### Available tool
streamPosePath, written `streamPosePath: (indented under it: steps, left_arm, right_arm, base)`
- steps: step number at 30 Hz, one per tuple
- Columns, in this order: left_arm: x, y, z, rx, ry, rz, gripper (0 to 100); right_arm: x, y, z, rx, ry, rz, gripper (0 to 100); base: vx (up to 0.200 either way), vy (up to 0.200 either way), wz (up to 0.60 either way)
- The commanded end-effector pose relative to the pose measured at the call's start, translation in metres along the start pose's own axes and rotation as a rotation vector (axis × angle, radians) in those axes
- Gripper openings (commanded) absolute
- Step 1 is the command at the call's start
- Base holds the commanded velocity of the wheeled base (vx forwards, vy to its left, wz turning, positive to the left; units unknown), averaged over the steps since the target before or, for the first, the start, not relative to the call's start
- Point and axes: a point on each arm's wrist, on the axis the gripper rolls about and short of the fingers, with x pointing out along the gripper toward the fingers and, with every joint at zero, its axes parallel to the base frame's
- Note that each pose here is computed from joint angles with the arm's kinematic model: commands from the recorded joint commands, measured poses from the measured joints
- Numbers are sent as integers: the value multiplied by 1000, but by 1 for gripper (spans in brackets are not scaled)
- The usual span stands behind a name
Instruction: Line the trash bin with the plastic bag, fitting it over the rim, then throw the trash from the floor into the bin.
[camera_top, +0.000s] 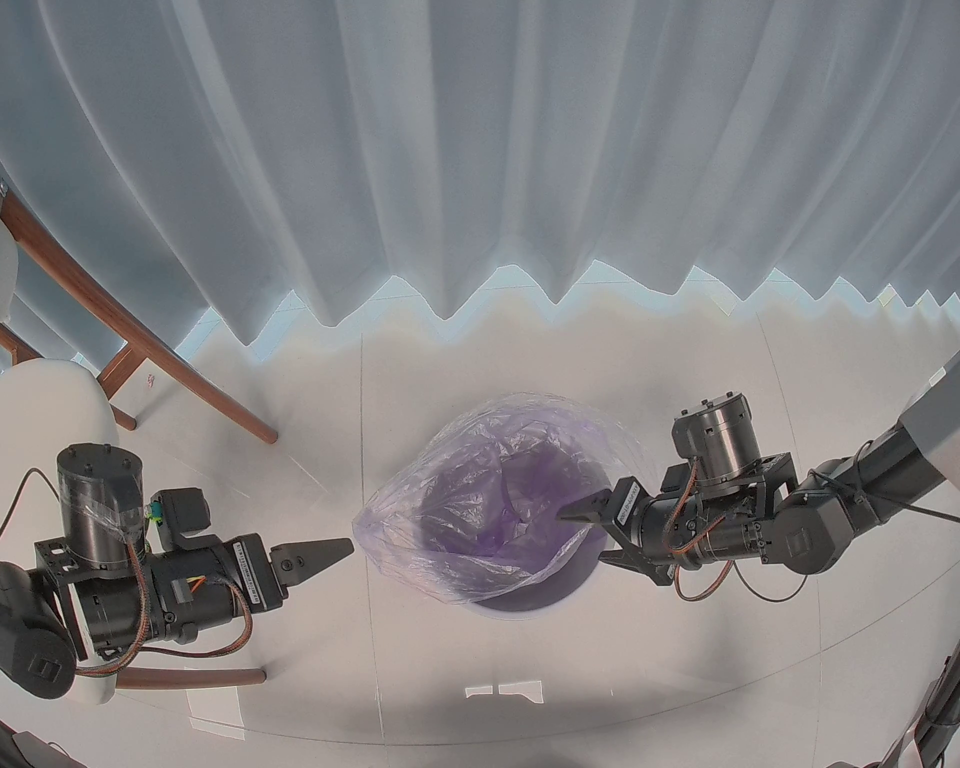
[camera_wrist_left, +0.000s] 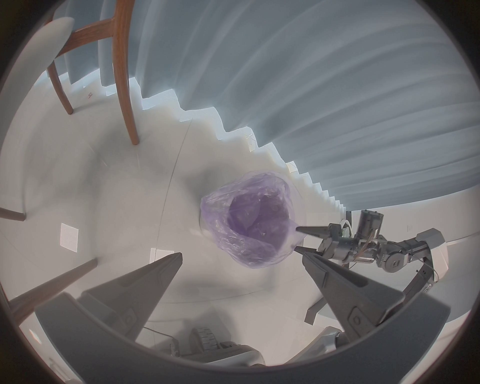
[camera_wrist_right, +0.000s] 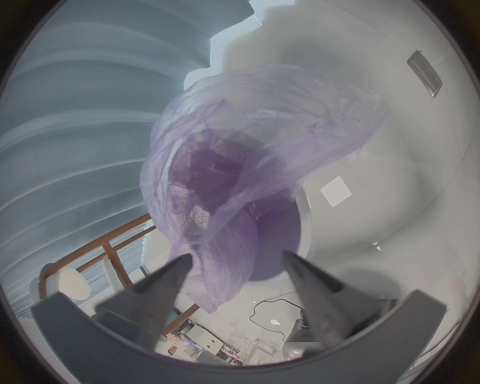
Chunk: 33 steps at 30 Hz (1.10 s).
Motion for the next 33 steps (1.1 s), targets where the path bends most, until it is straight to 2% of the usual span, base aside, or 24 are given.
streamPosePath:
  steps: [1, 2, 5, 11, 14, 19, 25, 29, 30, 33]
  left_arm:
    - [-6, -4, 1, -12, -26, -28, 100]
    - [-8, -7, -3, -26, -13, -45, 100]
    - [-7, -8, -10, -47, 18, -51, 100]
    - [9, -5, -15, -49, 76, -24, 100]
    - [20, -12, -23, -26, 130, -38, 100]
    - [30, -15, -28, -15, 168, -38, 100]
    - [37, -19, -35, -1, 208, -41, 100]
    - [43, -21, -36, 7, 220, -43, 100]
    - [46, -22, -35, 8, 220, -43, 100]
    - [60, -22, -34, 4, 236, -25, 100]
  right_arm:
    - [-6, 3, -8, -10, 6, -8, 0]
    - [-23, -2, -32, -28, 60, -33, 0]
    - [-39, -16, -58, -62, 100, -61, 0]
    - [-44, -42, -83, -94, 117, -137, 0]
    - [-47, -62, -98, -151, 165, -187, 0]
    - [-42, -74, -112, -179, 201, -207, 0]
    - [-17, -81, -114, -193, 159, -227, 0]
    - [-14, -79, -120, -215, 165, -206, 0]
    - [-15, -77, -121, -219, 155, -205, 100]
    - [-20, -77, -126, -234, 113, -224, 100]
  base:
    - [0, 0, 0]
    - [0, 0, 0]
    - [0, 0, 0]
    - [0, 0, 0]
    - [0, 0, 0]
    - [0, 0, 0]
    - [0, 0, 0]
    - [0, 0, 0]
    - [0, 0, 0]
    - [0, 0, 0]
